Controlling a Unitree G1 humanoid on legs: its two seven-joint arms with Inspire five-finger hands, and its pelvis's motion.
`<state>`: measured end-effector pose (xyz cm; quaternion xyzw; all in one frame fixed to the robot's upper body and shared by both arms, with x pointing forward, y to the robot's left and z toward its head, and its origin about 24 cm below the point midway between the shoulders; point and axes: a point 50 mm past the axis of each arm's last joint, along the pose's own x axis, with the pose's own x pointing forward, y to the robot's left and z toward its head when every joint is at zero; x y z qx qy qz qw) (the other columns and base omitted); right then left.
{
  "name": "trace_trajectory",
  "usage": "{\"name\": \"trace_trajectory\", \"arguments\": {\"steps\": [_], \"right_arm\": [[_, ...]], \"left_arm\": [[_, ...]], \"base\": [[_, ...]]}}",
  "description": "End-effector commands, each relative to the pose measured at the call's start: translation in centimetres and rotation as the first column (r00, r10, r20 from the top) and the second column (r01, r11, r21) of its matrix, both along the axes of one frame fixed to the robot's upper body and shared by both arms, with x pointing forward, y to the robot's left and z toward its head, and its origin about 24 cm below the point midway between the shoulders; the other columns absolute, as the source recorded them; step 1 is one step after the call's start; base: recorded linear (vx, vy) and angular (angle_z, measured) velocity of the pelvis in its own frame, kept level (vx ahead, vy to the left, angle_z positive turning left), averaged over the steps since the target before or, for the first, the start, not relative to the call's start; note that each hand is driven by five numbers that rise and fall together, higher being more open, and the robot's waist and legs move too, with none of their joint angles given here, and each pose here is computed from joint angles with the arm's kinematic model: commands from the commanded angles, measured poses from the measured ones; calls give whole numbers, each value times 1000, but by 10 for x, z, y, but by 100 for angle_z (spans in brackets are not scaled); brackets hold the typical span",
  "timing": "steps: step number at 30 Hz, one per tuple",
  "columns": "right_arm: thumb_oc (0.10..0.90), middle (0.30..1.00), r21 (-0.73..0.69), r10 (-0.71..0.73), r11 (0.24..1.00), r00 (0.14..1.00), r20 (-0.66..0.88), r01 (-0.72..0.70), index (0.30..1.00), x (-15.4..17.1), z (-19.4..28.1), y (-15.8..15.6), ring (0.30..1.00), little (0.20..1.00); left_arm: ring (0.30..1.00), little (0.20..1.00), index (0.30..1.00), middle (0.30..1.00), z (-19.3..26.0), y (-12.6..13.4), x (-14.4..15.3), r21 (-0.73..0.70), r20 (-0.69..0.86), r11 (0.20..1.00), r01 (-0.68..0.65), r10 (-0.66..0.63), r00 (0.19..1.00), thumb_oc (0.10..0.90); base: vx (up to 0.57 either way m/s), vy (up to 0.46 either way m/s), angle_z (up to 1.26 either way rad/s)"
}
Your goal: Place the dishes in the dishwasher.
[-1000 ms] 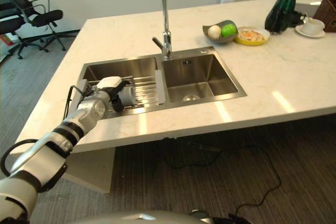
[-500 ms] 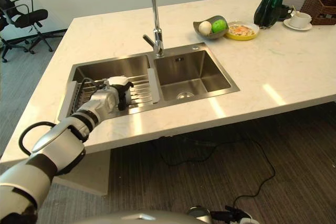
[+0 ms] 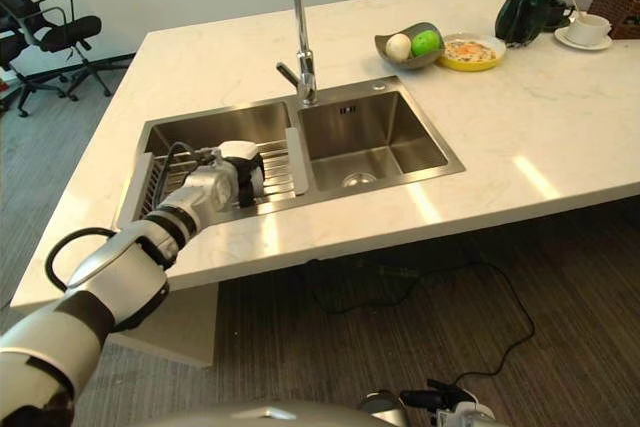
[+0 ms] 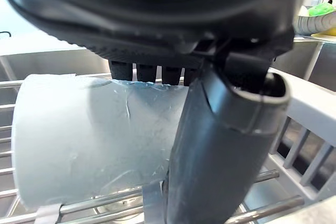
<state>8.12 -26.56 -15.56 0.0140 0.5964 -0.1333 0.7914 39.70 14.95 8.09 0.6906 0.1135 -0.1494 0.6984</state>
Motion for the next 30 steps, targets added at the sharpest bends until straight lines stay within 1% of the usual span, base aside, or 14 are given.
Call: {"name": "trace_trajectory", "arguments": {"steps": [1, 3, 6, 10, 13, 14, 15, 18, 20, 21, 25, 26, 27, 30], "right_arm": [[800, 900, 11, -9, 1000, 997, 80, 8, 900, 20, 3, 4, 900, 900], [800, 900, 13, -12, 1000, 996, 89, 11, 900, 20, 4, 4, 900, 900], [800, 900, 12, -43, 999, 991, 125, 42, 900, 15, 4, 3, 900, 900], [800, 900, 17, -67, 998, 991, 117, 66, 900, 3, 1, 6, 900, 900], [800, 900, 30, -84, 996, 991, 105, 81, 900, -6, -2, 10, 900, 900], [800, 900, 28, -82, 996, 991, 104, 79, 900, -6, -2, 9, 900, 900], [800, 900, 36, -82, 996, 991, 109, 79, 900, -5, -3, 12, 900, 900], [800, 900, 42, -72, 997, 990, 122, 67, 900, -2, -2, 14, 900, 900], [800, 900, 56, -64, 997, 988, 142, 57, 900, 2, -2, 19, 900, 900], [800, 900, 54, -62, 997, 988, 141, 55, 900, 2, -2, 19, 900, 900], [800, 900, 66, -41, 997, 989, 143, 31, 900, 1, -4, 26, 900, 900], [800, 900, 73, -32, 997, 990, 136, 22, 900, -1, -5, 29, 900, 900], [800, 900, 76, -28, 997, 991, 131, 18, 900, -2, -5, 29, 900, 900], [800, 900, 79, -9, 997, 992, 122, -1, 900, -4, -6, 31, 900, 900]], "left_arm": [[300, 300, 300, 300, 103, -13, 24, 22, 352, 994, 111, -112, 930, 400], [300, 300, 300, 300, 108, -12, 21, 20, 385, 990, 140, -136, 913, 400], [300, 300, 300, 300, 128, -15, 5, -38, 530, 955, 295, -231, 816, 400], [300, 300, 300, 300, 144, -12, -19, -191, 651, 880, 435, -218, 727, 400], [300, 300, 300, 300, 156, -9, -42, -341, 734, 763, 549, -149, 663, 400], [300, 300, 300, 300, 156, -7, -43, -344, 733, 763, 547, -146, 665, 400], [300, 300, 300, 300, 159, -3, -54, -413, 759, 694, 590, -96, 644, 400], [300, 300, 300, 300, 163, 6, -67, -462, 786, 633, 621, -33, 618, 400], [300, 300, 300, 300, 166, 20, -83, -520, 812, 532, 668, 64, 581, 400], [300, 300, 300, 300, 166, 21, -84, -522, 810, 533, 666, 67, 582, 400], [300, 300, 300, 300, 160, 47, -102, -649, 761, 310, 695, 264, 592, 400], [300, 300, 300, 300, 150, 63, -107, -711, 684, 152, 687, 379, 623, 400], [300, 300, 300, 300, 144, 69, -110, -727, 649, 94, 681, 419, 635, 400], [300, 300, 300, 300, 134, 83, -117, -745, 592, 20, 667, 481, 647, 400]], "base": [[0, 0, 0], [-52, -33, 7], [-26, -38, 6], [-19, -53, 13], [-28, -68, 18], [-38, -96, 18], [-31, -100, 17], [-32, -102, 10], [-43, -118, 9], [-27, -88, 7], [-35, -125, 11], [-61, -177, 10], [-62, -182, 10], [-37, -116, 10]]}}
